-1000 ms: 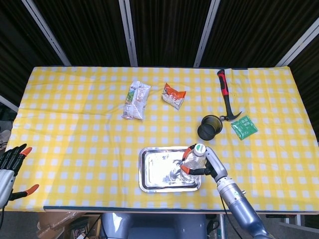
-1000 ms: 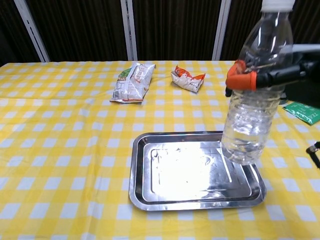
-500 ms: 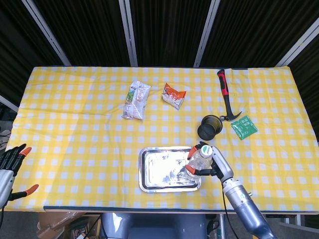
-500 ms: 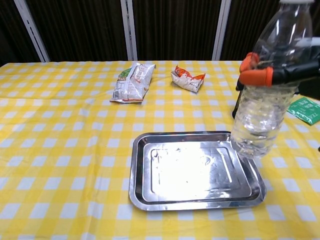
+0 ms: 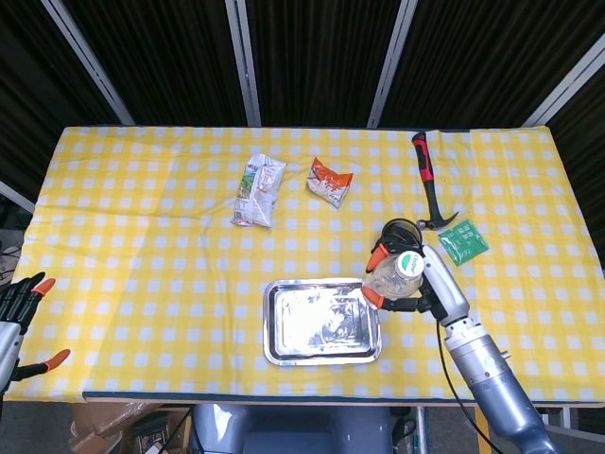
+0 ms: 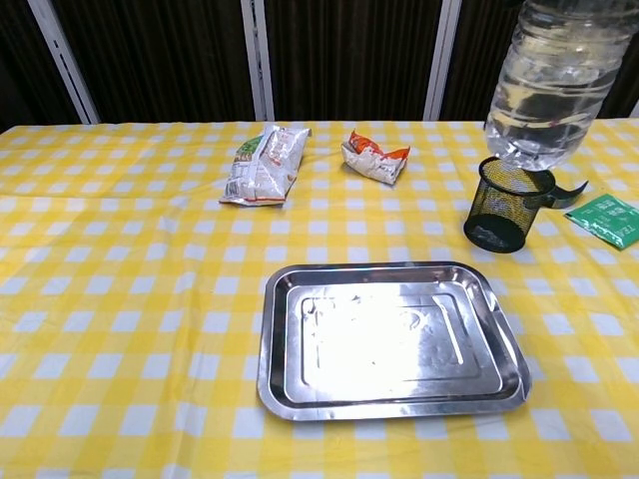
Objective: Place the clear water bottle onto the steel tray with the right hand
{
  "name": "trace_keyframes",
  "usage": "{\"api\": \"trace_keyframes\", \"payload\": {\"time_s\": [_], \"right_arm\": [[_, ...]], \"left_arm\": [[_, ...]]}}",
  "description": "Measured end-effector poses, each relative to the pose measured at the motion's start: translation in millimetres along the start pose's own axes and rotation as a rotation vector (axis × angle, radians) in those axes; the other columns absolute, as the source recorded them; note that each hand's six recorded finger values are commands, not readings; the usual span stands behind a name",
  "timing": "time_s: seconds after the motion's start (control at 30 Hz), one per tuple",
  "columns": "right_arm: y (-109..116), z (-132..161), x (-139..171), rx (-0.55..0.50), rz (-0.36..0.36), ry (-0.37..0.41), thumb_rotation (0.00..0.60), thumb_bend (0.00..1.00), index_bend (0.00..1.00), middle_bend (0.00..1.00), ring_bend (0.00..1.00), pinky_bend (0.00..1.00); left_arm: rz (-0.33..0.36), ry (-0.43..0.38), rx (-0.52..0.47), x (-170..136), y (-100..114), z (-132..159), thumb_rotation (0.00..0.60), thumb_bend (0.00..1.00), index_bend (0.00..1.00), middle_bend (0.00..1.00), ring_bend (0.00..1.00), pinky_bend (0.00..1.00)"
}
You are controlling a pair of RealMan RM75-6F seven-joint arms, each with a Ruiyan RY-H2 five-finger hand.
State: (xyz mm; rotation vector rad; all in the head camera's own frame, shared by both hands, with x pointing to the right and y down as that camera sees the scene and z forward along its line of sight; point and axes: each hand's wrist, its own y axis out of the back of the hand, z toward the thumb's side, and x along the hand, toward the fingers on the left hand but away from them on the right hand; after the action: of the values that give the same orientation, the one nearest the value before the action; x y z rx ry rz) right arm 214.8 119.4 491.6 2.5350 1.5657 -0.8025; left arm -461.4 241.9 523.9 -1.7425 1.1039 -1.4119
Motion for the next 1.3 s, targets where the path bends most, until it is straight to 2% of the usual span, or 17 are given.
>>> {"api": "trace_keyframes", "payload": {"time_s": [0.17,0.4,0.5,0.63,1.03,1.3], "right_arm": [[-7,-17,4,-0.013,0.022,-0.070,0.600,0.88,0.86,0.68,0.32,0.00],[-36,-55,8,-0.076,0.069,-0.165,0.600,0.88,0.86,0.68,0.32,0.00],[-52,-72,7,-0.122,0.090,-0.182,0.600,0.88,0.86,0.68,0.32,0.00],[-69,-79,4,-0.149,0.116,-0.149,0.600,0.88,0.86,0.68,0.32,0.00],[-114,-66,-4,-0.152,0.152,-0.043,0.600,0.88,0.86,0.68,0.32,0.00],[-174,-43,-8,-0.180,0.232,0.011,0.600,0.88,0.86,0.68,0.32,0.00]], "left_arm": [[0.004,0.001,-0.002,-1,1,0,0.600,0.19,0.04,0.00,0.00,0.00],[0.005,0.003,-0.002,0,2,-1,0.600,0.19,0.04,0.00,0.00,0.00],[0.003,0.003,0.002,0,1,-1,0.600,0.19,0.04,0.00,0.00,0.00],[0.002,0.002,0.004,0,0,0,0.600,0.19,0.04,0.00,0.00,0.00],[-0.005,0.003,-0.001,1,-1,-1,0.600,0.19,0.04,0.00,0.00,0.00],[-0.018,0.000,0.002,2,-3,-1,0.600,0.19,0.04,0.00,0.00,0.00]]}}
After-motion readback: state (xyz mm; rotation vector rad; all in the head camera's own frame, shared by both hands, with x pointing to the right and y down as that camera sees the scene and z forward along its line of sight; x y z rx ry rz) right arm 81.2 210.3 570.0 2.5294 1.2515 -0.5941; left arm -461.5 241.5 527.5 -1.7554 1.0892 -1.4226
